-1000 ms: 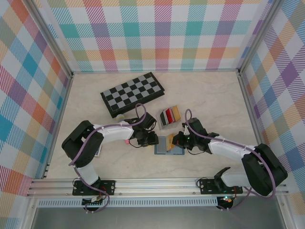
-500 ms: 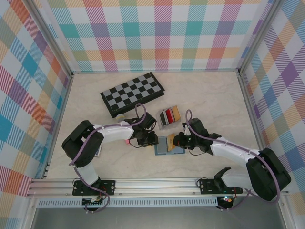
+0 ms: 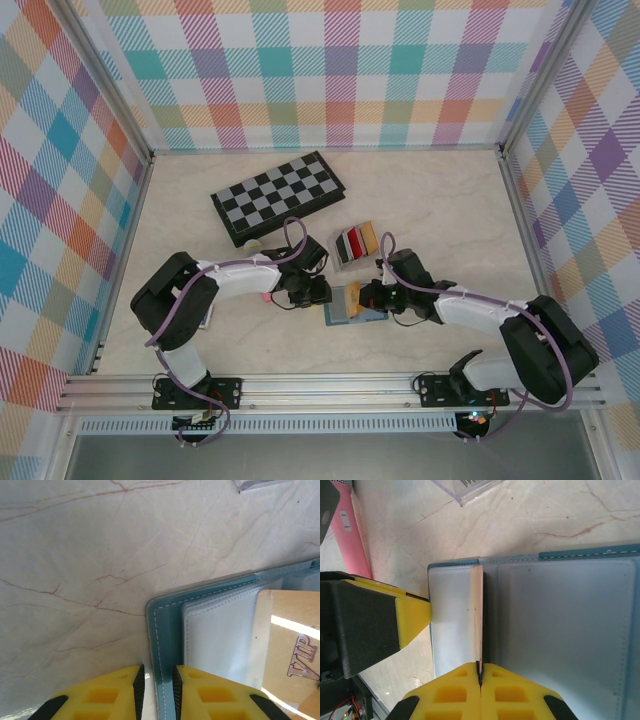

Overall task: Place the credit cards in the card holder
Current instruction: Insert the credit card into the card slot.

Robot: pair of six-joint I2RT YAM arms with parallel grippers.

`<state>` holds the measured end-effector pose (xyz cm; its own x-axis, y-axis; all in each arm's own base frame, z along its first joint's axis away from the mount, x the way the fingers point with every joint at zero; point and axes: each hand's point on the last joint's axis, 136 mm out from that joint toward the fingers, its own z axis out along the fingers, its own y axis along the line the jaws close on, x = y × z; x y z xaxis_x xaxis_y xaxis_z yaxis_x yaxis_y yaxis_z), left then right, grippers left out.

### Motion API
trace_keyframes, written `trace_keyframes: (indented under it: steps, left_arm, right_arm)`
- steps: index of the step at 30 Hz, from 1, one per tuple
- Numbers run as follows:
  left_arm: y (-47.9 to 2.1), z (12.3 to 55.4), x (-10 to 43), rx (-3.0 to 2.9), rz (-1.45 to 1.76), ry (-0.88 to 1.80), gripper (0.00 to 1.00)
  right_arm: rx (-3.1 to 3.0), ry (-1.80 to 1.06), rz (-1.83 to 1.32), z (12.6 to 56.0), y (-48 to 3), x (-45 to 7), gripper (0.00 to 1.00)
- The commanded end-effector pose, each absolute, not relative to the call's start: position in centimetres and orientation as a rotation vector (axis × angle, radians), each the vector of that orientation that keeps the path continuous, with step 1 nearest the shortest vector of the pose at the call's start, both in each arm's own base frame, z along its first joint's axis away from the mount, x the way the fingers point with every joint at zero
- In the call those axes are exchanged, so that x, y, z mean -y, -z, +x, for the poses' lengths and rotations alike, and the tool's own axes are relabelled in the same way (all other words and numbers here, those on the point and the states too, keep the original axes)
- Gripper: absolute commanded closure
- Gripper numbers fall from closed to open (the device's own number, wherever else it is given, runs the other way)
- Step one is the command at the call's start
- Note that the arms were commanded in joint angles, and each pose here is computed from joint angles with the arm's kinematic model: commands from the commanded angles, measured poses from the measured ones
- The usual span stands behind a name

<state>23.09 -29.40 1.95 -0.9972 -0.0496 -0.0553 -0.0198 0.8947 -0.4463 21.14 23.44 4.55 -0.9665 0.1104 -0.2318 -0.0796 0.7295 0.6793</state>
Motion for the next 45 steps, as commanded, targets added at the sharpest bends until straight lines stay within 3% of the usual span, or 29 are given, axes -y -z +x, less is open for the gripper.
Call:
trace_keyframes:
  steps: [1, 20, 30, 33, 40, 45]
  left_arm:
    - [-0.5, 21.8, 30.9, -3.037, -0.03, 0.789, 0.76]
    - [0.0, 21.8, 31.0, -3.048, -0.042, 0.781, 0.81]
    - [0.2, 21.8, 30.7, -3.05, -0.028, 0.751, 0.82]
    - [0.2, 21.8, 30.8, -3.051, -0.023, 0.751, 0.82]
    - [0.2, 21.8, 30.9, -3.051, -0.018, 0.76, 0.82]
    - [0.2, 21.8, 30.9, -3.051, -0.022, 0.761, 0.82]
  right_arm:
    - [-2.705, -1.057, -0.024, 20.3, -3.4, -23.3, 0.94]
    - [-2.761, -1.184, -0.019, 19.7, -2.6, -25.1, 0.89]
    - [-2.831, -0.922, -0.006, 20.3, -3.1, -22.8, 0.64]
    - [-2.846, -0.913, -0.014, 20.4, -2.9, -23.0, 0.65]
    - [-2.859, -0.988, -0.034, 21.0, -2.5, -24.5, 0.82]
    - [-2.848, -1.052, -0.08, 21.0, -3.1, -25.7, 0.88]
